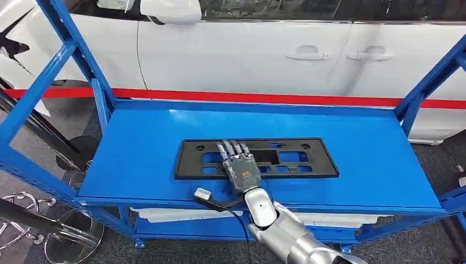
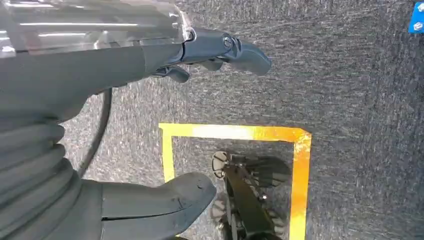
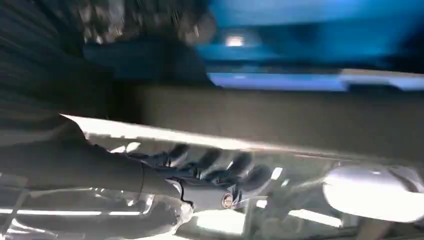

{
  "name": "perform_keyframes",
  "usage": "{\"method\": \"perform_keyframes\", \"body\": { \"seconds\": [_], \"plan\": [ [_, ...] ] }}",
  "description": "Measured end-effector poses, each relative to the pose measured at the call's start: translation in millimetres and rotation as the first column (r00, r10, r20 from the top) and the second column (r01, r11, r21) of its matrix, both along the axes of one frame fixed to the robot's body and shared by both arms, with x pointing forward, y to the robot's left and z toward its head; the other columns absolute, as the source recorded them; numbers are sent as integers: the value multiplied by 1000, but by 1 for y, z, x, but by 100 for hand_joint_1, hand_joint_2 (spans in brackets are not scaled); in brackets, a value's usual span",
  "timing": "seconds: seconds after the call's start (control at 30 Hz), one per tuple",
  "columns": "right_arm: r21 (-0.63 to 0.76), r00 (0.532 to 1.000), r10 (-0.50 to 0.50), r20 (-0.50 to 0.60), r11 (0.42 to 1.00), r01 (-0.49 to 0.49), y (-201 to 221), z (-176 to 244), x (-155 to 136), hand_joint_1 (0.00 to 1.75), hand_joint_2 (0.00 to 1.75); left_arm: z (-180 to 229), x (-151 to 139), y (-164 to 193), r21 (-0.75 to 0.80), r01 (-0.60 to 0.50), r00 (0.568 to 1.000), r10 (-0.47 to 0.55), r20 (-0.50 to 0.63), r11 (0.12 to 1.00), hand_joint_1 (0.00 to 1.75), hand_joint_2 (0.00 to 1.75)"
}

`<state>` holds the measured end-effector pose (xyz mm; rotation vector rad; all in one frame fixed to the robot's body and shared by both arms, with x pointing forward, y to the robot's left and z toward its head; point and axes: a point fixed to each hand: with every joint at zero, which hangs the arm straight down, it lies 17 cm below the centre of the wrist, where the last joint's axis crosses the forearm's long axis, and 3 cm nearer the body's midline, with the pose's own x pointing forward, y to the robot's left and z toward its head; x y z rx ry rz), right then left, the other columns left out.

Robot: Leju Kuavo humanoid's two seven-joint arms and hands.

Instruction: Take the parts from the cabinet and place them on the table.

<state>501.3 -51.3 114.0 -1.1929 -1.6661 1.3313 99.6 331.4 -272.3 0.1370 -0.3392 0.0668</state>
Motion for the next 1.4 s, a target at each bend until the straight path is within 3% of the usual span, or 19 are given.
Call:
{"method": "perform_keyframes", "body": {
  "seconds": [0.13,0.27,0.3,0.33,0.43,1.0,1.4],
  "plan": [
    [-19,998,-60,-4,998,60,-29,-10,9,129,175,0,-2,1,4,10,1000,-10,-5,1000,0,175],
    [-10,994,-106,-3,994,106,-46,-6,18,120,175,0,-1,1,4,15,1000,-15,-5,1000,0,175],
    [-10,994,-112,-3,994,112,-48,-6,19,133,175,0,-1,1,3,12,1000,-12,-5,1000,0,175],
    [-12,993,-118,-2,993,118,-51,-7,19,161,175,0,-1,1,2,11,1000,-11,-4,1000,0,175],
    [-10,990,-142,1,990,142,-59,-6,22,175,175,0,-1,2,4,12,1000,-12,-3,1000,0,175],
    [-2,980,-199,-8,980,199,-89,-10,28,175,175,2,4,2,-8,3,1000,-3,27,1000,0,175],
    [51,986,-162,26,986,161,-89,-1,25,175,175,5,12,1,-2,33,997,-33,75,999,0,175]
  ]
}}
